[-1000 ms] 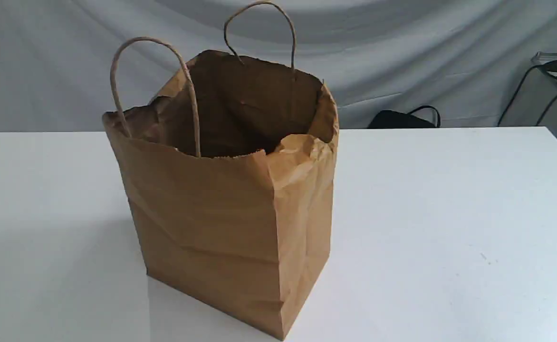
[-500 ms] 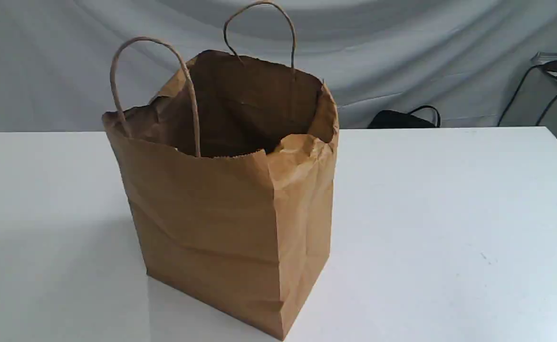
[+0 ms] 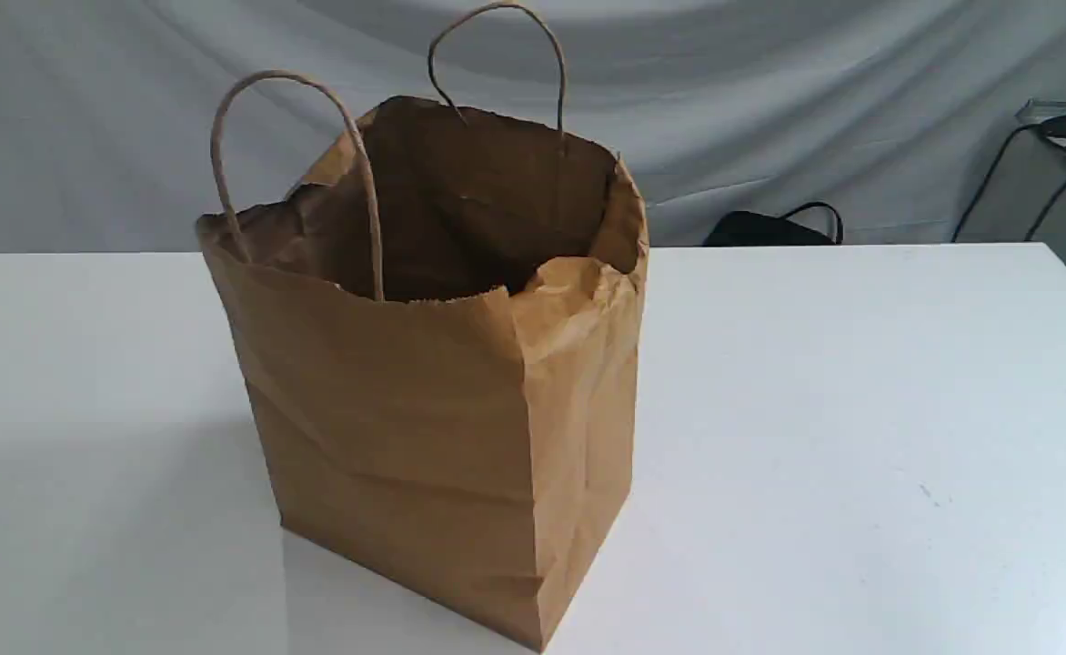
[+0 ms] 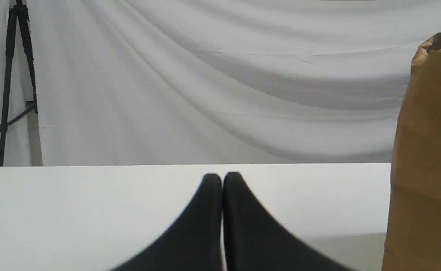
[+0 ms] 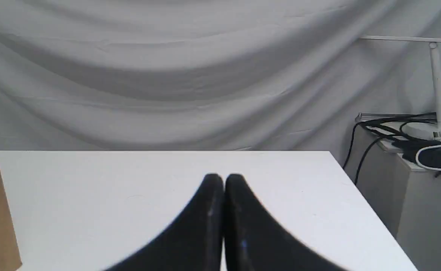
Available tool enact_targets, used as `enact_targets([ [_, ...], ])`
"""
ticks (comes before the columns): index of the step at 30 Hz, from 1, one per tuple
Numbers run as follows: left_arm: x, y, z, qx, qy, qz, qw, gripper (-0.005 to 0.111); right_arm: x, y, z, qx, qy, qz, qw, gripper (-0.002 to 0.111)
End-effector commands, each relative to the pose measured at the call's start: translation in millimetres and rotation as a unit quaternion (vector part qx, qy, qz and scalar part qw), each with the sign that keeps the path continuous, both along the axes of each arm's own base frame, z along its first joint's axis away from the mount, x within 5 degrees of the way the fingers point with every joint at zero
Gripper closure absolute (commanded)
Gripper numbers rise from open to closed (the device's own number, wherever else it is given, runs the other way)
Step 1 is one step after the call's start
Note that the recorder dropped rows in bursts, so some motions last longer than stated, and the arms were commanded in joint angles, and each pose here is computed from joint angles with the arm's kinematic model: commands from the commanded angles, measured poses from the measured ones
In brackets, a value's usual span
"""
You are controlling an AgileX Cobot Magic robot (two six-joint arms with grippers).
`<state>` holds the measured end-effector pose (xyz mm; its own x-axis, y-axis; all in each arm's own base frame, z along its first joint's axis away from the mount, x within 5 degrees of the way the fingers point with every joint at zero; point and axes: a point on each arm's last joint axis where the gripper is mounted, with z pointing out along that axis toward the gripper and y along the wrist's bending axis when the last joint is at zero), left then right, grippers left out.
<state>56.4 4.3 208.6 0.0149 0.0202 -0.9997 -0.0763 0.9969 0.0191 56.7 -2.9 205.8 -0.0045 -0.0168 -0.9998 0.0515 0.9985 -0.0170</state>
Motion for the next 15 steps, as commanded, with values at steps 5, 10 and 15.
enact_targets([
  [5, -0.1, 0.0, -0.7, -0.002, -0.007, 0.000, 1.000, 0.107, -0.4, -0.3, -1.0, 0.002, 0.001, -0.003, 1.000, 0.108],
  [10, -0.1, 0.0, -0.7, 0.001, -0.007, 0.000, 1.000, 0.107, -0.4, -0.3, -1.0, 0.002, 0.001, -0.003, 1.000, 0.108],
  [15, -0.1, 0.0, -0.7, 0.001, -0.007, 0.000, 1.000, 0.107, -0.4, -0.3, -1.0, 0.002, 0.001, -0.003, 1.000, 0.108],
])
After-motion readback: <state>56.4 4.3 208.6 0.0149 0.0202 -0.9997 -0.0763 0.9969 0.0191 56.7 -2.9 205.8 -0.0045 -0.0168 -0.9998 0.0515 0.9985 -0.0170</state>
